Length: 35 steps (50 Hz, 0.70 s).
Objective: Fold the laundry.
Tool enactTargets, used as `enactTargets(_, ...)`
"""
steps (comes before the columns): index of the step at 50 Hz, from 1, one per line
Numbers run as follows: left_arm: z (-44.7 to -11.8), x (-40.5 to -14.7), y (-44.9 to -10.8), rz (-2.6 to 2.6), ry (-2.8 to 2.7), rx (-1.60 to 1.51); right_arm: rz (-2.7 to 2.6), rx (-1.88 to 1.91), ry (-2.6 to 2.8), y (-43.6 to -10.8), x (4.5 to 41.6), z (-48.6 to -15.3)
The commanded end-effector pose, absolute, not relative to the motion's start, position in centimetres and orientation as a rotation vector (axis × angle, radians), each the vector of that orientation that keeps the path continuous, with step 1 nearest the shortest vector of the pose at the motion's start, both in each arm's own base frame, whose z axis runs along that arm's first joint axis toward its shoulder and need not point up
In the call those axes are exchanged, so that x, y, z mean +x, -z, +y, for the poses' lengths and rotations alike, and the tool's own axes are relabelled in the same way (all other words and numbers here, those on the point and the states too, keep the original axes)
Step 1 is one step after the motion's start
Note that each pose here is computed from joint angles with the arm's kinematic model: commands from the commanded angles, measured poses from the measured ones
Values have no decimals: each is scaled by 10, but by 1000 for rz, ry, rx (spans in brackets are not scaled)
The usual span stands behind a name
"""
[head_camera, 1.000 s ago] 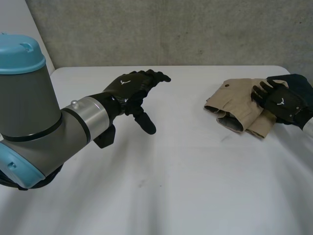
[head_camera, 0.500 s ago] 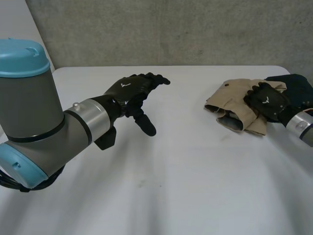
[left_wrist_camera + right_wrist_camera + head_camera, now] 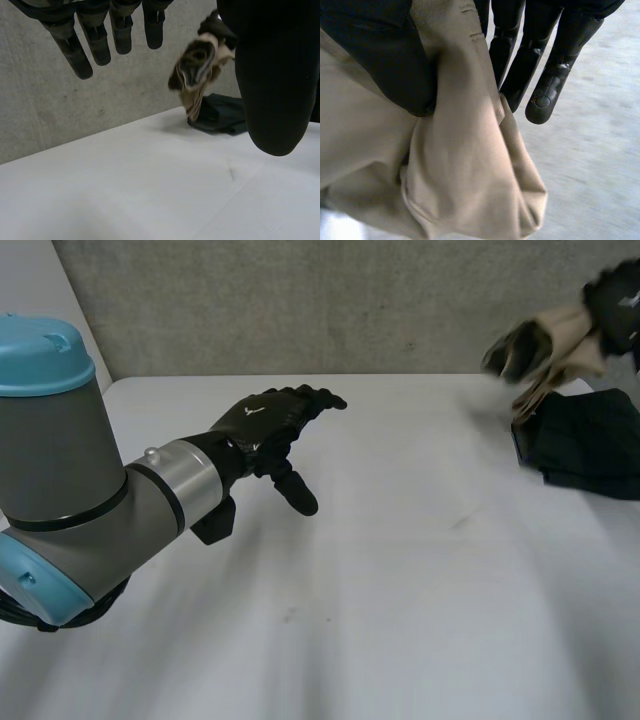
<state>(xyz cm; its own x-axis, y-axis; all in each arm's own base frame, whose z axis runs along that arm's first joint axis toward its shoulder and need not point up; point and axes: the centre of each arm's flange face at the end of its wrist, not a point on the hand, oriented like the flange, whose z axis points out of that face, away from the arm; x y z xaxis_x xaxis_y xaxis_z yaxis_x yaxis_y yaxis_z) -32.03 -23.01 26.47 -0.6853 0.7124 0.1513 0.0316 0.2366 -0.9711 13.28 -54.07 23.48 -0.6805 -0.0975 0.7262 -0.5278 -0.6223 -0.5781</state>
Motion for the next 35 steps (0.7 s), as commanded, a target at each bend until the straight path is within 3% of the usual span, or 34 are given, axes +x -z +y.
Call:
enactTargets(1,-230,-320,-265,-1923,-1491,-679,-1087,736,-2462,-282,112,-560)
enactTargets(8,-229,-320,-265,-1923,-1488,-681,-1208,683,-2397,-254,106,-565)
enactTargets(22,-229,-320,-257,-1945,-1464,-683,-1627,836,-2016,-124,101,-535)
enactTargets(35,-227,-320,-262,-1934,-1476,-683,-1738,842,-1902,-148,86,-498)
